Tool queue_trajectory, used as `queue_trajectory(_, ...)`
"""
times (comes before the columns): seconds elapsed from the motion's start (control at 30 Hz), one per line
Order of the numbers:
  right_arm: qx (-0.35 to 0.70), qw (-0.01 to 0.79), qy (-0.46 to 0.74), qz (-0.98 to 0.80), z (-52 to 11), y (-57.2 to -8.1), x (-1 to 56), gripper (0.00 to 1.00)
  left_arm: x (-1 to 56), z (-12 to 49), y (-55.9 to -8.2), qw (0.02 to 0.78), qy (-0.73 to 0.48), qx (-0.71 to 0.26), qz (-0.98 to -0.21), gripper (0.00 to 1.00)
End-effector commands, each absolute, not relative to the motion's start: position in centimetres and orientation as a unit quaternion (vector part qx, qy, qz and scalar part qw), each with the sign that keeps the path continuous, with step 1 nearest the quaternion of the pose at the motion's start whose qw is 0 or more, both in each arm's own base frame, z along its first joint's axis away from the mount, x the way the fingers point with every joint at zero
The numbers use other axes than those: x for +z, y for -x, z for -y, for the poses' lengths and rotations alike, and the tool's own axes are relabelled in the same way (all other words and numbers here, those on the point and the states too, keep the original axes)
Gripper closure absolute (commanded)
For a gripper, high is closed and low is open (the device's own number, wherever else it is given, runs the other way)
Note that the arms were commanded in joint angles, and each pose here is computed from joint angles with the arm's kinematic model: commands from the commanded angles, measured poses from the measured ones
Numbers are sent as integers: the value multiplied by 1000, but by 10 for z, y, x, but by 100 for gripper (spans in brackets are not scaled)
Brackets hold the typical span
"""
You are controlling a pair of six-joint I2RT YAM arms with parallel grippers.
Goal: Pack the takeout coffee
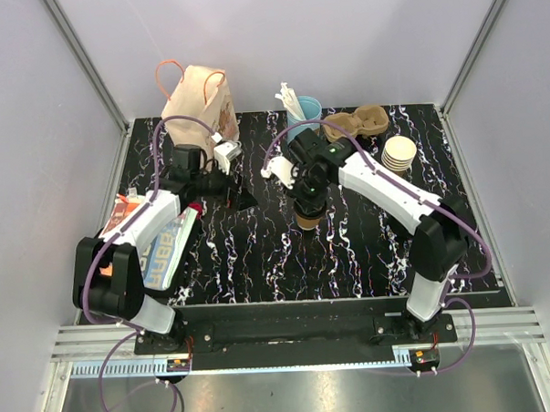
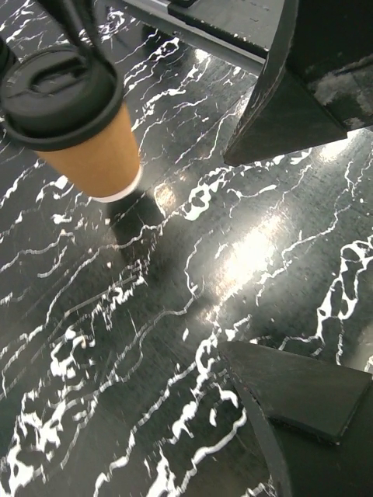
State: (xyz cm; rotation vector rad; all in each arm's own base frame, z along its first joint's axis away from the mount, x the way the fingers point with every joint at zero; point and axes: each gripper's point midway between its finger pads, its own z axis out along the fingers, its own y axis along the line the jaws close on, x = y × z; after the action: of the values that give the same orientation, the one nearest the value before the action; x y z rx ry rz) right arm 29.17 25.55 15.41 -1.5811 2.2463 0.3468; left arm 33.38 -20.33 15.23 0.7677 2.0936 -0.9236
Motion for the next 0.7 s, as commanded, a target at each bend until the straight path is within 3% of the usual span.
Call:
queue_trajectory(0.0, 114, 194, 572, -789, -274, -298, 149, 100, 171, 193, -336, 386, -298, -348, -801, 1)
queue_trajectory(0.27, 107, 179, 588, -781, -286, -290, 134, 100, 174, 188, -334, 390, -300, -344, -800, 1)
queue_trajectory(0.37, 103, 175, 594, -779, -286, -286, 131, 95, 173, 189, -332, 389, -301, -347, -799, 1)
queue_trajectory(0.47, 105, 173, 597, -776, -286, -282, 131, 80, 173, 189, -332, 388, -301, -347, -799, 1)
queue_trajectory(0.67, 109, 176, 602, -771, -288, -277, 134, 64, 177, 190, -331, 391, -304, -351, -795, 1)
